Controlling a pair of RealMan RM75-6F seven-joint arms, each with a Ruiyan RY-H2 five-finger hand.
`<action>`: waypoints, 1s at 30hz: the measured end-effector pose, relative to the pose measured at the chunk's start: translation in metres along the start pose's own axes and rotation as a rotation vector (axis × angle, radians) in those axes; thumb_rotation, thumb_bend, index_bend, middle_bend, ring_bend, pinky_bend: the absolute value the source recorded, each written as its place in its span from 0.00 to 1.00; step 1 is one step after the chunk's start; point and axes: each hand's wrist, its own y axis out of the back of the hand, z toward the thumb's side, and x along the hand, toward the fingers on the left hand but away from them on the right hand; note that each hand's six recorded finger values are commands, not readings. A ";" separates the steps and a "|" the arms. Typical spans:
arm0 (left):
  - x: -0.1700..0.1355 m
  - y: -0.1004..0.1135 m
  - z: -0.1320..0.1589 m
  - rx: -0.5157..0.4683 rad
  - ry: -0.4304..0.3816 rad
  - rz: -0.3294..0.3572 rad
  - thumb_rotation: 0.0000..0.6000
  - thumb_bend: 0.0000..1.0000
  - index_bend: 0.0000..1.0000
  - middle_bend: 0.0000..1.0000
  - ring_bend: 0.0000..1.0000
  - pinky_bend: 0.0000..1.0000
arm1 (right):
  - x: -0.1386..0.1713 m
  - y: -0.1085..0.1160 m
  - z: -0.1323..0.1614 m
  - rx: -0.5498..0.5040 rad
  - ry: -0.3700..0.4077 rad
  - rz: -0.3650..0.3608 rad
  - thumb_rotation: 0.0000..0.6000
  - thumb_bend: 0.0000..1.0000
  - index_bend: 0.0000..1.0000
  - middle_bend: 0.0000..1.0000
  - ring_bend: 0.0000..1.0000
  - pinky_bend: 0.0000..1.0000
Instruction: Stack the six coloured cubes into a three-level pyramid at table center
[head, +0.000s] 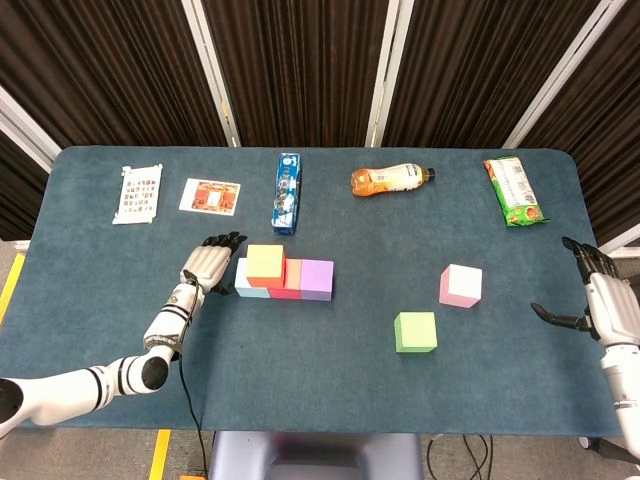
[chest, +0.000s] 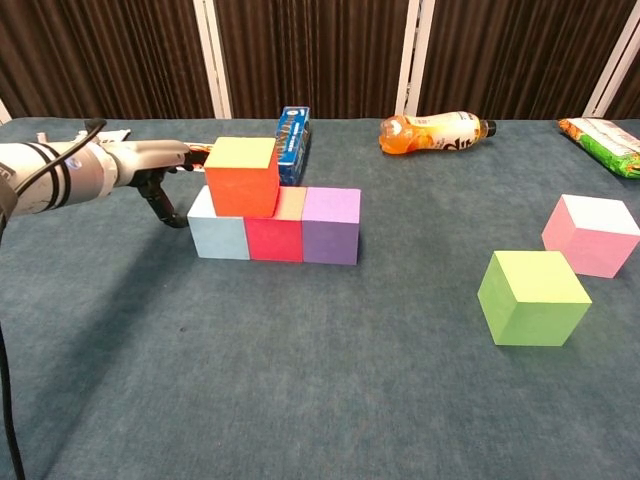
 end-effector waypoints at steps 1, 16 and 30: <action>0.001 0.000 0.002 0.002 -0.002 0.001 1.00 0.34 0.00 0.00 0.00 0.07 | 0.000 0.000 0.000 0.001 0.000 0.001 1.00 0.30 0.14 0.20 0.06 0.07; -0.009 0.011 -0.014 -0.006 0.035 0.041 1.00 0.34 0.00 0.00 0.00 0.07 | -0.004 -0.010 0.002 0.020 0.006 0.050 1.00 0.30 0.15 0.20 0.06 0.13; -0.095 0.045 -0.072 -0.031 0.028 0.271 1.00 0.34 0.03 0.00 0.00 0.08 | 0.000 -0.081 0.052 0.157 0.229 0.342 1.00 0.30 0.24 0.20 0.06 0.16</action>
